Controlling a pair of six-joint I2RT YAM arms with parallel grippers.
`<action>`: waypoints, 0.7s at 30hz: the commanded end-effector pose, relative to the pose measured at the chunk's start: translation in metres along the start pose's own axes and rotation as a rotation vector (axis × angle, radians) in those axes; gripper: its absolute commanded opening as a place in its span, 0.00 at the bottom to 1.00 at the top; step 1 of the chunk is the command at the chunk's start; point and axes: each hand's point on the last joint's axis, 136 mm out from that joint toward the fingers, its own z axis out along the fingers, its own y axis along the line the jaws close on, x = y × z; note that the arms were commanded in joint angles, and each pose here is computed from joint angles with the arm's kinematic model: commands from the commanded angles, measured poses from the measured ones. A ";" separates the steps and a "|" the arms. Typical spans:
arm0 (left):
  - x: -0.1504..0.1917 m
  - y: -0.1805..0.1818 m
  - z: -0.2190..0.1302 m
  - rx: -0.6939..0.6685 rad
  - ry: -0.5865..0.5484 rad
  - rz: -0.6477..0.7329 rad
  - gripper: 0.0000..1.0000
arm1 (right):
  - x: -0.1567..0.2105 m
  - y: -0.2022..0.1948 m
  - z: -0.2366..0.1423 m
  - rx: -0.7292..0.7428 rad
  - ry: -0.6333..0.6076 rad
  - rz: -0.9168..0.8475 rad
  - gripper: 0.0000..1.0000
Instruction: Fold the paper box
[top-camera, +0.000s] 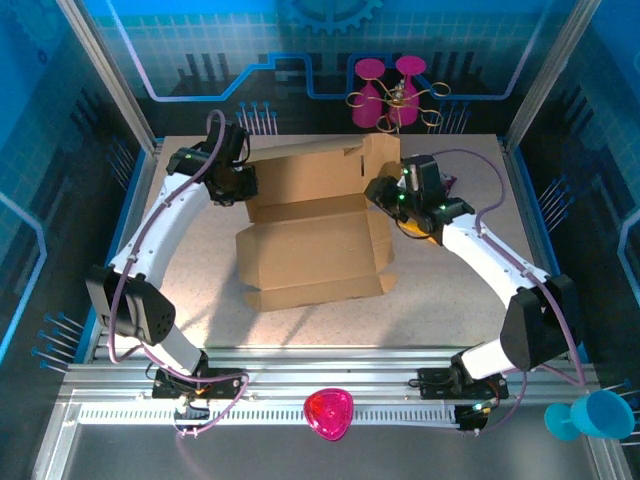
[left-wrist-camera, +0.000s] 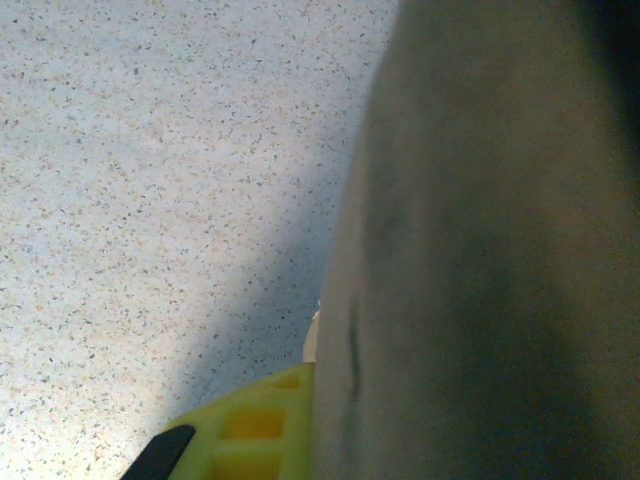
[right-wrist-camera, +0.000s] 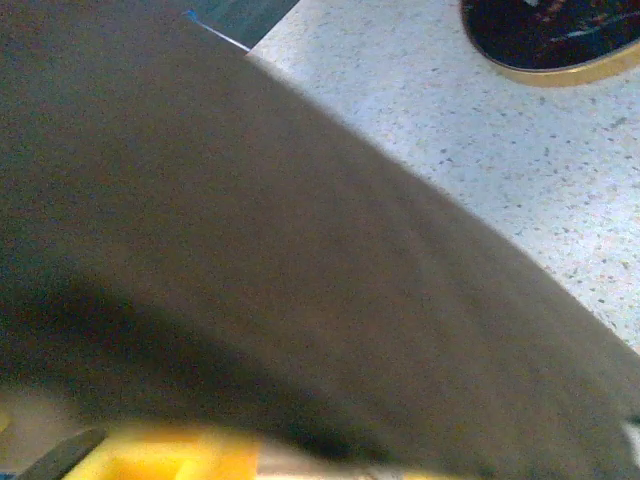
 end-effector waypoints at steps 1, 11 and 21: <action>-0.006 -0.006 -0.005 0.037 0.000 -0.025 0.00 | 0.002 0.015 0.002 -0.017 0.018 -0.047 0.44; -0.008 -0.010 -0.008 0.053 -0.001 -0.030 0.00 | 0.008 0.025 0.012 -0.026 0.056 -0.090 0.53; -0.009 -0.012 -0.009 0.062 0.001 -0.030 0.00 | 0.013 0.032 0.014 -0.030 0.060 -0.132 0.55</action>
